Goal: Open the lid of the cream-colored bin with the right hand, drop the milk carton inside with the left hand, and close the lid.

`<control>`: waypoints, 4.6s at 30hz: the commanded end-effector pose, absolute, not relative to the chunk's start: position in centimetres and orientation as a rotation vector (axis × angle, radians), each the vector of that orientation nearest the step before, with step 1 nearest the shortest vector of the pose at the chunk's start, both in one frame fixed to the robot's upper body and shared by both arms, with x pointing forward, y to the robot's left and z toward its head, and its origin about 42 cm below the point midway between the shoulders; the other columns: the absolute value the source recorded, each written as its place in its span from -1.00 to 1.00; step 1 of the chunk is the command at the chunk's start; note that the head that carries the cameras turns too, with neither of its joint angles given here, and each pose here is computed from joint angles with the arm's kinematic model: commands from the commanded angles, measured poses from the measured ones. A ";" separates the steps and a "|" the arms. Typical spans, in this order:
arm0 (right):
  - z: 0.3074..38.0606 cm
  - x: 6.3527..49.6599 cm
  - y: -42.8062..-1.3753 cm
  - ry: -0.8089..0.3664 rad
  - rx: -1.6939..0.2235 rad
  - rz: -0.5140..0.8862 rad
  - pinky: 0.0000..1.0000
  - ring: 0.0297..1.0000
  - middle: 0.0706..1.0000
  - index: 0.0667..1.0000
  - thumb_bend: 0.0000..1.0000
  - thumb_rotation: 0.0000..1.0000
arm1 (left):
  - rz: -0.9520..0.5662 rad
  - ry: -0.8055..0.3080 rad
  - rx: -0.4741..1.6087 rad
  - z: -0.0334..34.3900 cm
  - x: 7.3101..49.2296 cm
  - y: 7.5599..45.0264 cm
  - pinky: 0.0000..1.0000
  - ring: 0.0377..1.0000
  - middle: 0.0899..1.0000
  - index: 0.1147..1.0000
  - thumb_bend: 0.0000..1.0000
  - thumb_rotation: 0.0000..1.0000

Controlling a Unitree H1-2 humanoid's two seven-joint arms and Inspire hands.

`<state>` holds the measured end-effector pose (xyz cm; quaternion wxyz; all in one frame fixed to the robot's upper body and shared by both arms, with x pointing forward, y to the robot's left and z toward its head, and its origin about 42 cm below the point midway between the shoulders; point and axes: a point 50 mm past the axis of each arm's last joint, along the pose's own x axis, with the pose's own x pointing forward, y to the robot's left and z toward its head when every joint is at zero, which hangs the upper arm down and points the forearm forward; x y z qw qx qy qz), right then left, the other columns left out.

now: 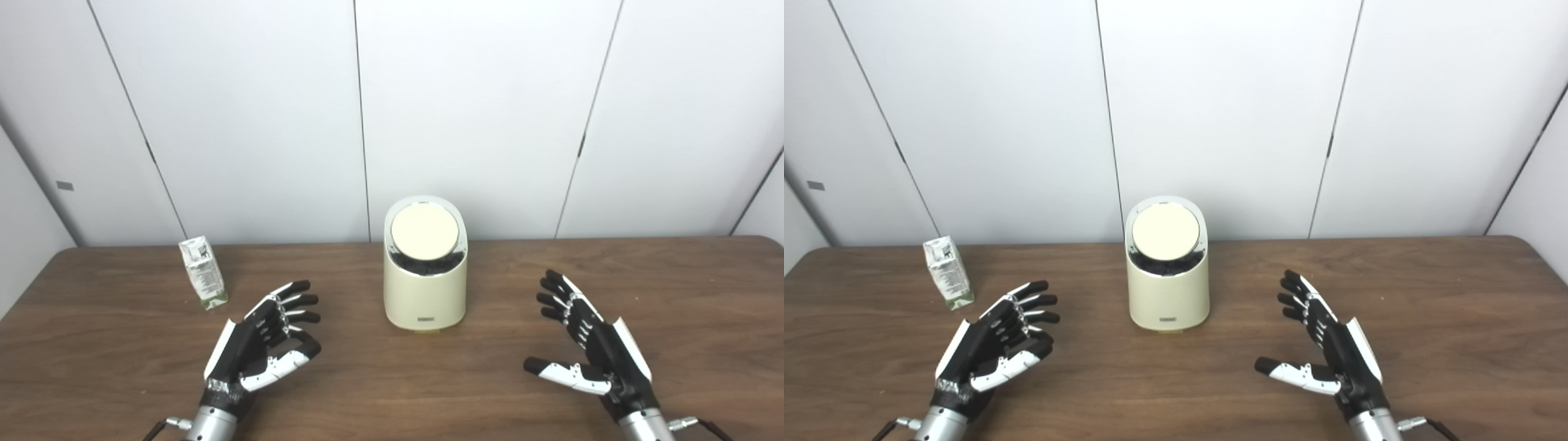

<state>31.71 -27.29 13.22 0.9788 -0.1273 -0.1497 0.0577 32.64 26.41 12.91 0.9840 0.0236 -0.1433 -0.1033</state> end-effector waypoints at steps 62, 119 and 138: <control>29.4 43.3 -19.4 -0.399 -0.413 0.037 0.65 0.81 0.87 0.88 0.69 -0.20 | -0.210 -0.346 0.058 12.9 34.2 26.4 0.10 0.35 0.50 0.65 0.50 -0.64; 30.2 47.7 -14.6 -0.275 -0.715 0.089 0.40 0.75 0.88 0.89 0.84 -0.40 | -0.204 -0.362 0.052 13.4 34.2 25.5 0.09 0.34 0.49 0.66 0.55 -0.53; 29.2 47.8 -14.6 -0.342 -1.102 0.071 0.44 0.77 0.88 0.84 0.83 -0.49 | -0.209 -0.359 0.064 13.5 34.0 25.2 0.11 0.35 0.48 0.66 0.49 -0.56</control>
